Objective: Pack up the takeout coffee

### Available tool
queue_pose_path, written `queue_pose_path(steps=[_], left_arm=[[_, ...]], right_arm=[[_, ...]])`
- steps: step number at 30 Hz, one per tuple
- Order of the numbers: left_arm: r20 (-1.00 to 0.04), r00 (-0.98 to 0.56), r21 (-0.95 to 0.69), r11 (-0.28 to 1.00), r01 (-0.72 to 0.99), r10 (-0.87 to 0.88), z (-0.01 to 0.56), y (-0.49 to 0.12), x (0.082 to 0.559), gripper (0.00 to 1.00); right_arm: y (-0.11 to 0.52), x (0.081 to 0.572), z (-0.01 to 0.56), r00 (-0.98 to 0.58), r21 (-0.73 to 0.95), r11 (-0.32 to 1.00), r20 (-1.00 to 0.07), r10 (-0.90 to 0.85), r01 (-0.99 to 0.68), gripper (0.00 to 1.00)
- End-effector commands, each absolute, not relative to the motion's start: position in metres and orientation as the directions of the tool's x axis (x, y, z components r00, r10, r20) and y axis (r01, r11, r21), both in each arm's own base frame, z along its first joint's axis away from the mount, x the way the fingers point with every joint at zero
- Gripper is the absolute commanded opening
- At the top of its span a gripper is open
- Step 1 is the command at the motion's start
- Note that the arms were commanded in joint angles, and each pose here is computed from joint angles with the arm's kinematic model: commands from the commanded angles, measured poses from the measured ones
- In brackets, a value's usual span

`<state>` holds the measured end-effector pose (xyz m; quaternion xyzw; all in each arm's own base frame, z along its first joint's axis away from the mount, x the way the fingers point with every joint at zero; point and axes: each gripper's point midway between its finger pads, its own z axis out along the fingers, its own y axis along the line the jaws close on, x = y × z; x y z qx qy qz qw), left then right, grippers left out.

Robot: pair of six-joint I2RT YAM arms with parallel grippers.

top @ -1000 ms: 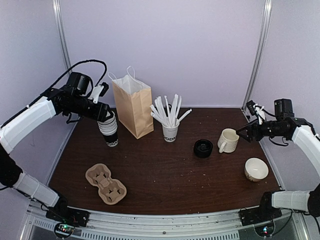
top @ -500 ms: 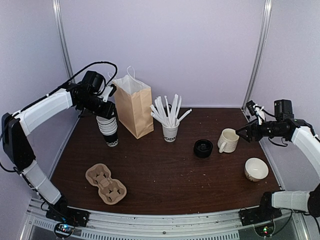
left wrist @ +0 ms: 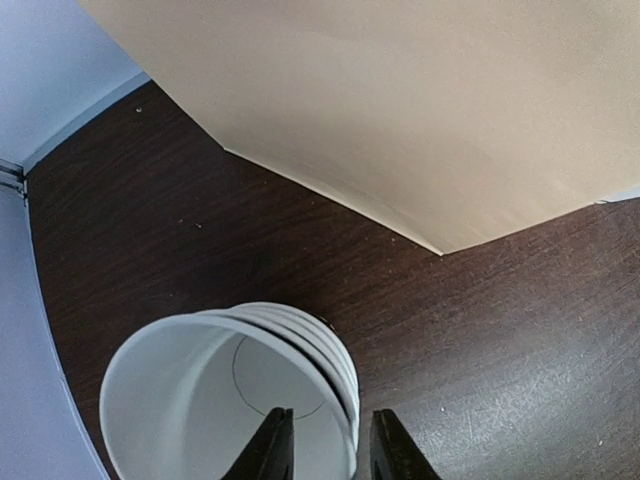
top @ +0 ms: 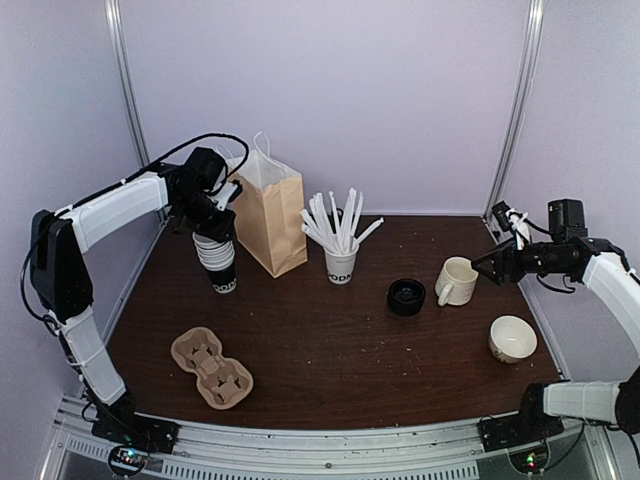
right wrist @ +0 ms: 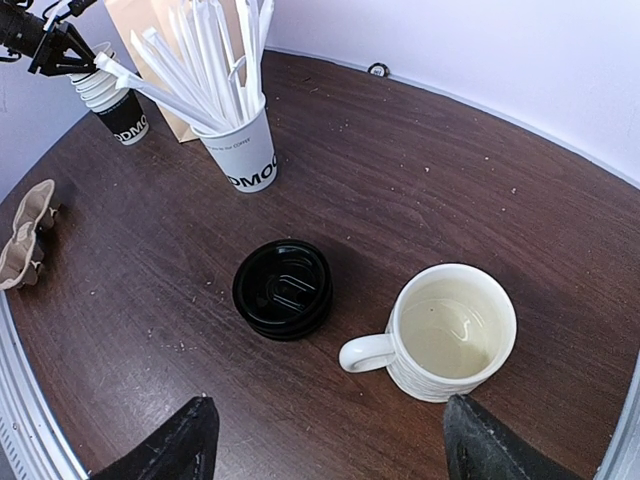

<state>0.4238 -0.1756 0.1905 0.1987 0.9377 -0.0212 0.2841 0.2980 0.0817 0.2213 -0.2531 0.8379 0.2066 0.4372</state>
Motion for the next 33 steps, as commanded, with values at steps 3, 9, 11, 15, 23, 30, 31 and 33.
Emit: queue_pose_path(steps=[3, 9, 11, 15, 23, 30, 31, 33], left_arm=[[-0.536, -0.756, 0.094, 0.916, 0.389, 0.376, 0.195, -0.175, 0.426, 0.19], [-0.559, -0.742, 0.099, 0.918, 0.384, 0.37, 0.208, -0.172, 0.423, 0.12], [-0.568, -0.736, 0.097, 0.918, 0.384, 0.368, 0.213, -0.172, 0.421, 0.09], [-0.569, -0.733, 0.106, 0.917, 0.384, 0.373, 0.218, -0.169, 0.419, 0.0], [-0.577, -0.713, 0.146, 0.909, 0.39, 0.398, 0.233, -0.164, 0.418, 0.0], [-0.581, -0.698, 0.175, 0.902, 0.395, 0.418, 0.261, -0.165, 0.41, 0.0], [-0.586, -0.689, 0.189, 0.899, 0.395, 0.426, 0.269, -0.166, 0.407, 0.0], [-0.597, -0.674, 0.21, 0.895, 0.393, 0.436, 0.287, -0.167, 0.4, 0.0]], right_arm=[[0.08, 0.3, 0.216, -0.491, 0.112, 0.789, -0.832, -0.257, -0.603, 0.81], [0.081, 0.302, 0.213, -0.5, 0.12, 0.788, -0.827, -0.257, -0.604, 0.81], [0.081, 0.302, 0.212, -0.502, 0.123, 0.787, -0.826, -0.257, -0.605, 0.81], [0.081, 0.303, 0.211, -0.506, 0.126, 0.786, -0.824, -0.257, -0.605, 0.81], [0.081, 0.303, 0.21, -0.509, 0.129, 0.786, -0.822, -0.256, -0.604, 0.81], [0.081, 0.302, 0.21, -0.507, 0.124, 0.787, -0.822, -0.26, -0.605, 0.81], [0.081, 0.302, 0.21, -0.506, 0.123, 0.787, -0.822, -0.261, -0.605, 0.81], [0.08, 0.303, 0.21, -0.507, 0.122, 0.787, -0.821, -0.262, -0.604, 0.81]])
